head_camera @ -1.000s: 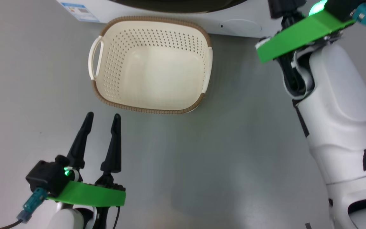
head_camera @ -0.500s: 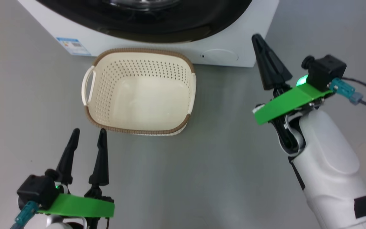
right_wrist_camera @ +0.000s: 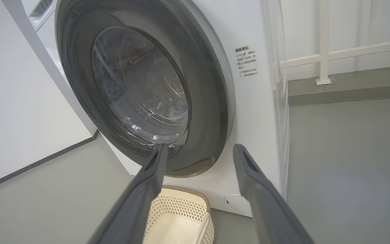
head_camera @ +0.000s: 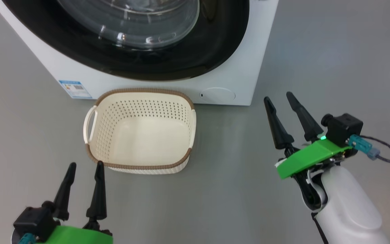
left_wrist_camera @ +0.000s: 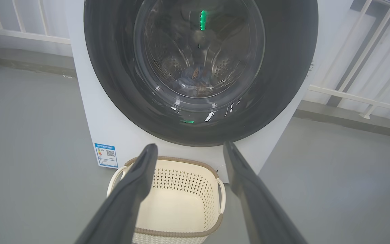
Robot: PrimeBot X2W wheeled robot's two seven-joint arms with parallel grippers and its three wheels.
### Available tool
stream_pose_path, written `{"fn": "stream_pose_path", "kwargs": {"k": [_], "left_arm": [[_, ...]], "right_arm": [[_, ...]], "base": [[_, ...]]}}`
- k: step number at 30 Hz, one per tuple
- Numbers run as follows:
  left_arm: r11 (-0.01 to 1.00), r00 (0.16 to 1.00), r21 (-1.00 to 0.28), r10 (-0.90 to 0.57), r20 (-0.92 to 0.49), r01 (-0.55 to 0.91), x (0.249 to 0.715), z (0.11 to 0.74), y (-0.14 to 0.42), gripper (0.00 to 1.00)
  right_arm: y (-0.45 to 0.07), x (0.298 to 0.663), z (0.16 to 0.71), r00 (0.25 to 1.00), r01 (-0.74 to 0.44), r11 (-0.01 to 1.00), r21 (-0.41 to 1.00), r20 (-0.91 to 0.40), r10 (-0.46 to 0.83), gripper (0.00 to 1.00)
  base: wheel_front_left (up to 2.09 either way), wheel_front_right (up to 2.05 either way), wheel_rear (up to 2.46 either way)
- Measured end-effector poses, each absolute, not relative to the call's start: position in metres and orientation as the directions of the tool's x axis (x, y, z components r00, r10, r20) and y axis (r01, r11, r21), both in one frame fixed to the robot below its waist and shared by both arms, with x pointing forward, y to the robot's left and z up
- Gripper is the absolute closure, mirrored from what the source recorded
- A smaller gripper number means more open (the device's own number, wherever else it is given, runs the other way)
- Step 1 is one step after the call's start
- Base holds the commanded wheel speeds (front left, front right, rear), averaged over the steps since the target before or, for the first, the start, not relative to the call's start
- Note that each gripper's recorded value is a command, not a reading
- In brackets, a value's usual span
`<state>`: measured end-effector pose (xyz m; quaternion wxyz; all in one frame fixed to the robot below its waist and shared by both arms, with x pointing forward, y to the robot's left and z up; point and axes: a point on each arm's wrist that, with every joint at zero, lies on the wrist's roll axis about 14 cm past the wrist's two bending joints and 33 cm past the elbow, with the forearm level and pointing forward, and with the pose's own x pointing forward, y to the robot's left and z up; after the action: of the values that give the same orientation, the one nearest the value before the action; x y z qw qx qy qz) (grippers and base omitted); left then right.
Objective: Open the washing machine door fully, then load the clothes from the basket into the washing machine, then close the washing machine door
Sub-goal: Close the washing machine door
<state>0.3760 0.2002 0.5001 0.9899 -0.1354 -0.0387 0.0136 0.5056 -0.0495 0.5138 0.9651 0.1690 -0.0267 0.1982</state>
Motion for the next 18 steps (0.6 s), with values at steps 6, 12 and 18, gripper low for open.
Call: {"fn": "stream_pose_path", "kwargs": {"k": [6,12,18], "left_arm": [[0.963,0.995,-0.269,0.037,0.091,-0.012,0.366,0.507,0.200,0.00],[0.964,0.993,-0.266,0.027,0.115,0.005,0.364,0.514,0.197,0.00],[0.965,0.994,-0.262,0.021,0.111,0.009,0.356,0.513,0.196,0.00]], "right_arm": [[-0.069,0.485,0.517,0.940,-0.342,0.880,0.328,0.116,0.322,0.00],[-0.089,0.467,0.519,0.955,-0.296,0.896,0.331,0.116,0.272,0.00],[-0.104,0.449,0.519,0.965,-0.262,0.909,0.323,0.112,0.238,0.00]], "base": [[0.00,0.00,0.00],[0.00,0.00,0.00],[0.00,0.00,0.00]]}}
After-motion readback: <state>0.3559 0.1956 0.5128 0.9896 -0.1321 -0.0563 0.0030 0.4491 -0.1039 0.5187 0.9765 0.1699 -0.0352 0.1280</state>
